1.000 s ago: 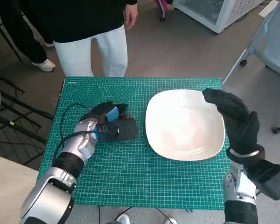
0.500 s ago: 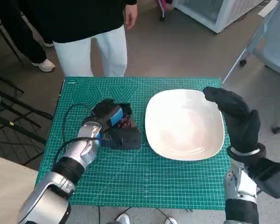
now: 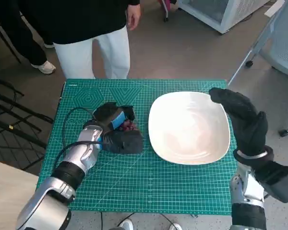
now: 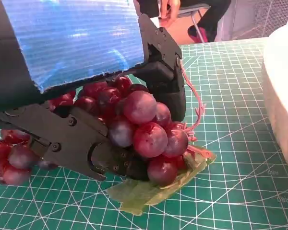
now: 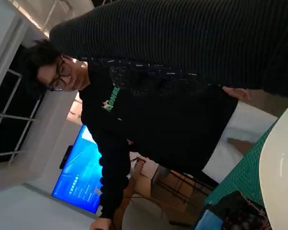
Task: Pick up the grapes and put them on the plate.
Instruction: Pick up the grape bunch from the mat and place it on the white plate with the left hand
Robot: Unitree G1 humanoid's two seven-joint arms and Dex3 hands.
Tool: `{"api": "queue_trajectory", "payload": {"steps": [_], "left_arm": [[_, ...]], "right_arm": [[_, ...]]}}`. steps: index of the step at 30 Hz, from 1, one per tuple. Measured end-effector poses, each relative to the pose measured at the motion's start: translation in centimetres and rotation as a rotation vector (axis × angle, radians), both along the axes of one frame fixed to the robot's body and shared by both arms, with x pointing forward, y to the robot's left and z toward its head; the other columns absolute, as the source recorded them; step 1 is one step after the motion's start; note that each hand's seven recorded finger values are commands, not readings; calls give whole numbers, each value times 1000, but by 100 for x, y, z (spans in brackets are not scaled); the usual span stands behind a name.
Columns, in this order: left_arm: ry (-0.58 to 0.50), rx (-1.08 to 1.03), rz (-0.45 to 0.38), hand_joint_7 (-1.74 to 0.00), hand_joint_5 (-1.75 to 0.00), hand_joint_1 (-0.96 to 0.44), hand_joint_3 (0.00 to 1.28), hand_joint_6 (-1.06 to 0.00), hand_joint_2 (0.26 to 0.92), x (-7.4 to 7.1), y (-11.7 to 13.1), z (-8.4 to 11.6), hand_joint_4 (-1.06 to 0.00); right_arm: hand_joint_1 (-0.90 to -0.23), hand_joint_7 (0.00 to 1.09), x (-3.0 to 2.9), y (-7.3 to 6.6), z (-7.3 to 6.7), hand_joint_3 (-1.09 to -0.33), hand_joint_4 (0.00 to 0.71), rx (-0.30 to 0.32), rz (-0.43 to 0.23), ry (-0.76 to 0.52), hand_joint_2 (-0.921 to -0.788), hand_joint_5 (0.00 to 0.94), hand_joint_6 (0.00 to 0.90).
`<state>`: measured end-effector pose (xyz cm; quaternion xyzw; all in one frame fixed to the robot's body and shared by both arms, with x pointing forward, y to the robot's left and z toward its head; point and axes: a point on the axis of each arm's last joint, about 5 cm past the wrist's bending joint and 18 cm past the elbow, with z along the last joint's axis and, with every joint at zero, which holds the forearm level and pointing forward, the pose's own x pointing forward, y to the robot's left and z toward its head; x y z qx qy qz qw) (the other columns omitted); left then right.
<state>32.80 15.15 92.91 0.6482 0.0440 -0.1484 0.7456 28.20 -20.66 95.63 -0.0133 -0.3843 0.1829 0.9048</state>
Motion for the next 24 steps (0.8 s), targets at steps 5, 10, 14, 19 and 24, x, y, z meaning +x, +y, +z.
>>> {"api": "queue_trajectory", "payload": {"steps": [5,10,14,19,24], "left_arm": [[-5,0,4,-1236,-1195,1,107,-561,920,0,1,0,-660],[-7,-1,9,-1216,-1194,1,98,-570,920,1,4,1,-673],[-5,-3,14,-1193,-1202,1,91,-581,920,2,9,4,-679],[-6,-3,16,-1177,-1194,1,80,-594,920,3,10,7,-689],[-8,-1,17,-1189,-1197,1,87,-590,920,4,13,13,-676]], "right_arm": [[-567,367,7,5,7,-676,188,1,1,-2,-921,0,0],[-567,368,7,11,5,-676,188,3,3,-2,-921,0,-1],[-566,369,7,15,4,-676,188,5,3,-3,-921,0,-1],[-566,368,7,24,0,-675,188,13,5,-4,-921,0,-1],[-567,368,6,30,-1,-675,188,15,6,-8,-921,0,-1]]}}
